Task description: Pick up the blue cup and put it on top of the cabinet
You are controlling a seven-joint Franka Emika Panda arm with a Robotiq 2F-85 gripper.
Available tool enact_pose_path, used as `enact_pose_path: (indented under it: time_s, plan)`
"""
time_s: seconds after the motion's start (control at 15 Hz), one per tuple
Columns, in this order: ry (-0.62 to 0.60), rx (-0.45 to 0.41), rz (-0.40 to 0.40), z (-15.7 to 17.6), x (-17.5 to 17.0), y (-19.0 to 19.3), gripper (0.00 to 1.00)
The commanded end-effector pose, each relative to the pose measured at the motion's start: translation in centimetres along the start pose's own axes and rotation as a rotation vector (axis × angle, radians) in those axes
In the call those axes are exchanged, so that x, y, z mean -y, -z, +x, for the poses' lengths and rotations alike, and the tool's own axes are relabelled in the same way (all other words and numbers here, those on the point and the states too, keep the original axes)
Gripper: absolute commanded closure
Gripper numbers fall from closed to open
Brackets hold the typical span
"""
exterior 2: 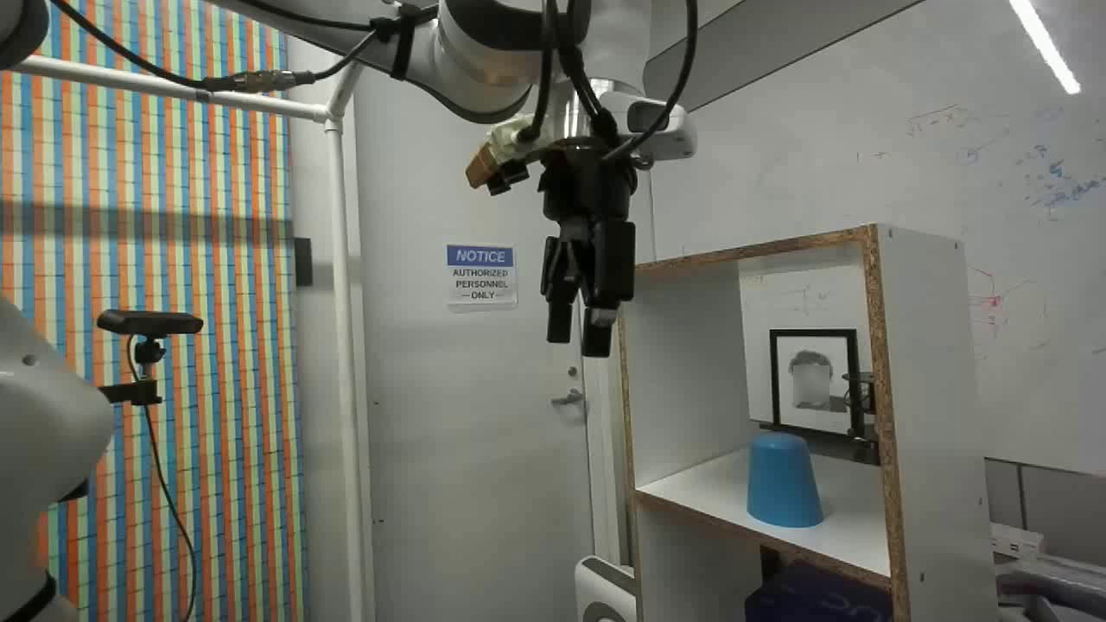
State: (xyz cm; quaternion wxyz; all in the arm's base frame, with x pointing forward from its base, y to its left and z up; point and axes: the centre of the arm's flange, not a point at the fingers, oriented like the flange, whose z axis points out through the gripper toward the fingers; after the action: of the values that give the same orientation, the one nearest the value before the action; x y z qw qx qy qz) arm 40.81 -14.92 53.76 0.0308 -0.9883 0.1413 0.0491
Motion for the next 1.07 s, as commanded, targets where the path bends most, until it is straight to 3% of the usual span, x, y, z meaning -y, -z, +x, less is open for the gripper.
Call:
enact_pose_path:
  time_s: [0.0, 0.33, 0.4, 0.47, 0.67, 1.0]
  plan:
    - [0.0, -0.003, 0.0, 0.0, 0.0, 0.1, 0.0]
    - [0.0, -0.013, 0.0, 0.0, 0.0, 0.5, 0.0]
    - [0.033, -0.062, -0.071, 0.1, 1.2, -0.4, 0.0]
    - [0.055, -0.091, -0.139, 0.6, 2.3, -2.2, 0.0]
    - [0.196, -0.144, -0.244, 2.5, 5.8, -8.6, 0.0]
    - [0.419, -0.325, -0.335, 3.6, 10.4, -17.6, 0.0]
